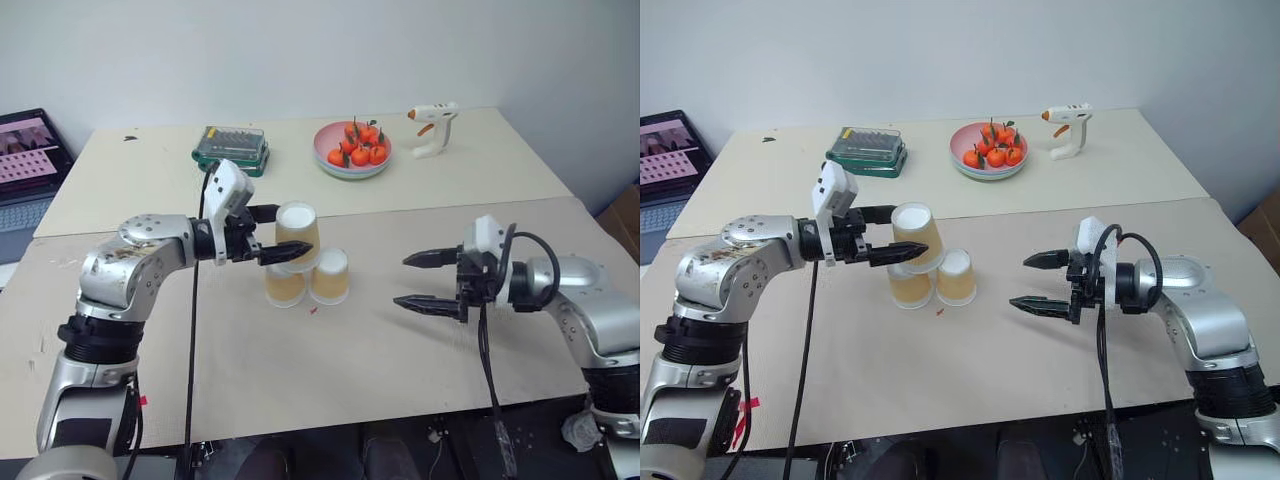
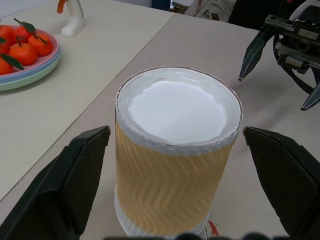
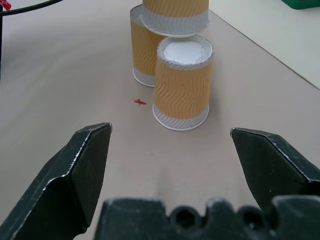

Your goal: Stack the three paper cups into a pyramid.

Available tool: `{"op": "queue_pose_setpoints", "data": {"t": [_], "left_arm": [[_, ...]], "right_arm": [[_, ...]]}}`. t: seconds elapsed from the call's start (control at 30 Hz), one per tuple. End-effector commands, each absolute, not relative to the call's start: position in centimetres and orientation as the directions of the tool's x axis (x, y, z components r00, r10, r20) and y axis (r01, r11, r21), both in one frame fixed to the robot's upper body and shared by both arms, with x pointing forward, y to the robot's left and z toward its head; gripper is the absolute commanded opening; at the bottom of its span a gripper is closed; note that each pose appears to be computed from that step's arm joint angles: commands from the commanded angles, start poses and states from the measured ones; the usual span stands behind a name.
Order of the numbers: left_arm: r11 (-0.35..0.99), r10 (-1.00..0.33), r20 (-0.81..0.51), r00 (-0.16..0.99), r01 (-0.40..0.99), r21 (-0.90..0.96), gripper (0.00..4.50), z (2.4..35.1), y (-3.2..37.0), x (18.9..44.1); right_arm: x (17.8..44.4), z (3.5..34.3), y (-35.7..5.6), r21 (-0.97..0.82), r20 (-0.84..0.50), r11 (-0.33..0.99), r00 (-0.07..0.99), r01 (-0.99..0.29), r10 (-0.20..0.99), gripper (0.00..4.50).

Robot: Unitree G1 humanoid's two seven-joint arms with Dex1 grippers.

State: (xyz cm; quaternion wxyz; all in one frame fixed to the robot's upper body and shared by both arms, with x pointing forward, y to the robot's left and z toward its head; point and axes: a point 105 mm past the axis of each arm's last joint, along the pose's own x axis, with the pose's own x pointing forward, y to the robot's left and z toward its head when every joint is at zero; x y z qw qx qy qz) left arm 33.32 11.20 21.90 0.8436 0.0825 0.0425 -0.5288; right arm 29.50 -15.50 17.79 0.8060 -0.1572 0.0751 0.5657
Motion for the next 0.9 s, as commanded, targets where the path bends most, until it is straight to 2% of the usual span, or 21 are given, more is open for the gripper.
{"op": "queue_pose_setpoints", "data": {"t": [0.03,0.23,0.43,0.53,0.6,0.67,0.73,0.9], "left_arm": [[0.421,-0.893,-0.107,0.437,0.896,0.143,4.44,23.4,10.9,32.9],[0.492,-0.869,0.038,0.493,0.857,0.154,4.44,26.4,10.9,33.5],[0.547,-0.83,0.223,0.512,0.826,0.14,4.44,32.1,12.1,32.1],[0.599,-0.79,0.27,0.55,0.787,0.147,4.44,33.2,13.4,31.5],[0.749,-0.654,0.252,0.713,0.657,0.088,4.44,31.7,17.1,32.4],[0.834,-0.549,0.236,0.802,0.547,0.08,4.44,30.3,19.5,32.7],[0.909,-0.414,0.192,0.89,0.414,0.038,4.44,27.4,22.4,33.0],[0.983,-0.179,0.133,0.975,0.183,-0.013,4.44,22.4,26.6,32.4]], "right_arm": [[29.6,19.1,-15.4,-0.219,-0.269,0.305,0.358,-0.927,0.894,4.5],[29.7,19.0,-15.4,-0.217,-0.269,0.303,0.355,-0.928,0.895,4.5],[29.9,19.1,-15.4,-0.214,-0.27,0.301,0.352,-0.929,0.896,4.5],[30.0,19.0,-15.6,-0.213,-0.272,0.303,0.355,-0.929,0.894,4.5],[30.8,18.9,-16.9,-0.214,-0.262,0.371,0.419,-0.904,0.869,4.5],[31.5,19.0,-18.0,-0.217,-0.245,0.432,0.477,-0.876,0.844,4.5],[33.1,19.4,-19.7,-0.217,-0.184,0.553,0.59,-0.805,0.786,4.5],[35.9,18.1,-23.0,-0.22,-0.143,0.744,0.775,-0.631,0.615,4.5]]}}
